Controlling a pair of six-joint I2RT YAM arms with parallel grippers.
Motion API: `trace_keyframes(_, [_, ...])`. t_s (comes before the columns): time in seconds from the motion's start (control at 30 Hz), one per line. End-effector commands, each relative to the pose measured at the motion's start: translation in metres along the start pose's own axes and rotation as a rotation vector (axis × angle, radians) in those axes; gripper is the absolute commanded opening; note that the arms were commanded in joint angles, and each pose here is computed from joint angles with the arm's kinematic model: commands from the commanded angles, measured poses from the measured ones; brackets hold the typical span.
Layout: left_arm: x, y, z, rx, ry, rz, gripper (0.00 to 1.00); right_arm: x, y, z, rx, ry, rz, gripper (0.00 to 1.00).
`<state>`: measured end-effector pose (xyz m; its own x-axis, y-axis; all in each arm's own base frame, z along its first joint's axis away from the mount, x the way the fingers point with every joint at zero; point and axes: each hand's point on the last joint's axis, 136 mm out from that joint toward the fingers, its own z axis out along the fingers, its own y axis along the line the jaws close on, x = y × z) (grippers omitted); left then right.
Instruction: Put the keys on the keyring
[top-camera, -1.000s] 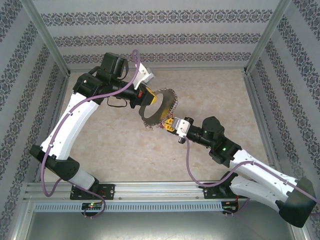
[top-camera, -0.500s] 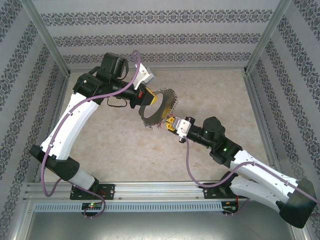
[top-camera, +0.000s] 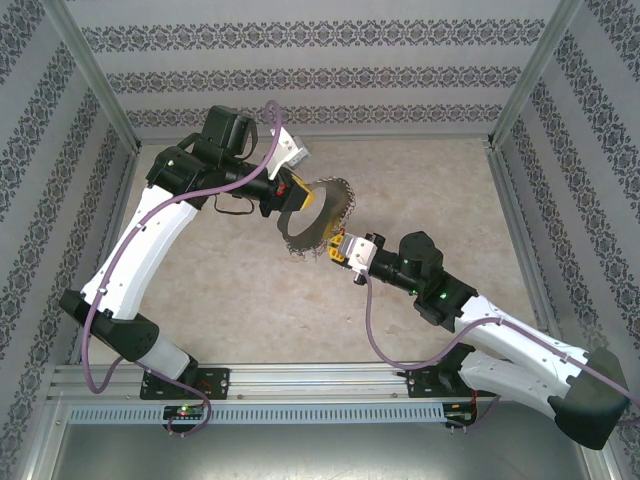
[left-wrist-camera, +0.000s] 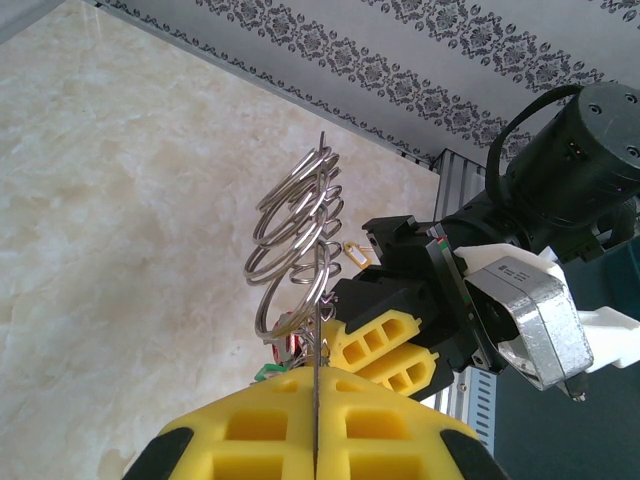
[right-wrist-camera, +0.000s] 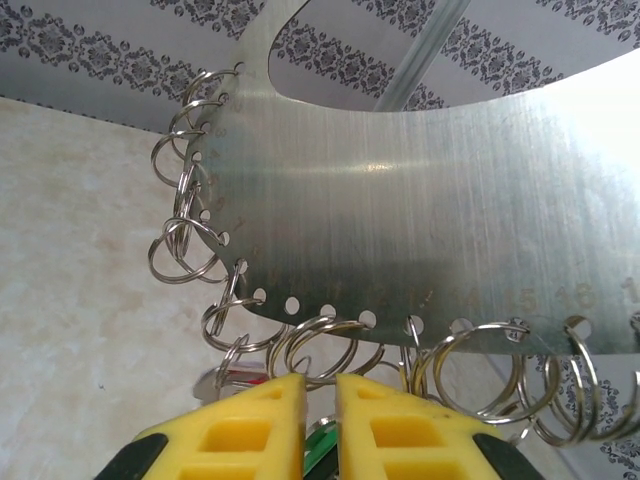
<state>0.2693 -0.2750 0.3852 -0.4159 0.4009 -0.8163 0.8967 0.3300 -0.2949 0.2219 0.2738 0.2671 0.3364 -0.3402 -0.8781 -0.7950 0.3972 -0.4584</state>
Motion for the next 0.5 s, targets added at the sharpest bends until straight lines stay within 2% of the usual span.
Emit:
trace_keyframes(0.0, [-0.0073,-0.0109,-0.0047,0.016,-0.031,0.052,0.0,-0.0199,-0.0024,-0.0003,-0.003,-0.063,-0.009,0.17])
trace_keyframes(0.47, [-0.0079,-0.011,-0.0045,0.015,-0.034,0.052,0.0,-0.0191,-0.0019,0.0011,-0.006,-0.066,-0.005,0.23])
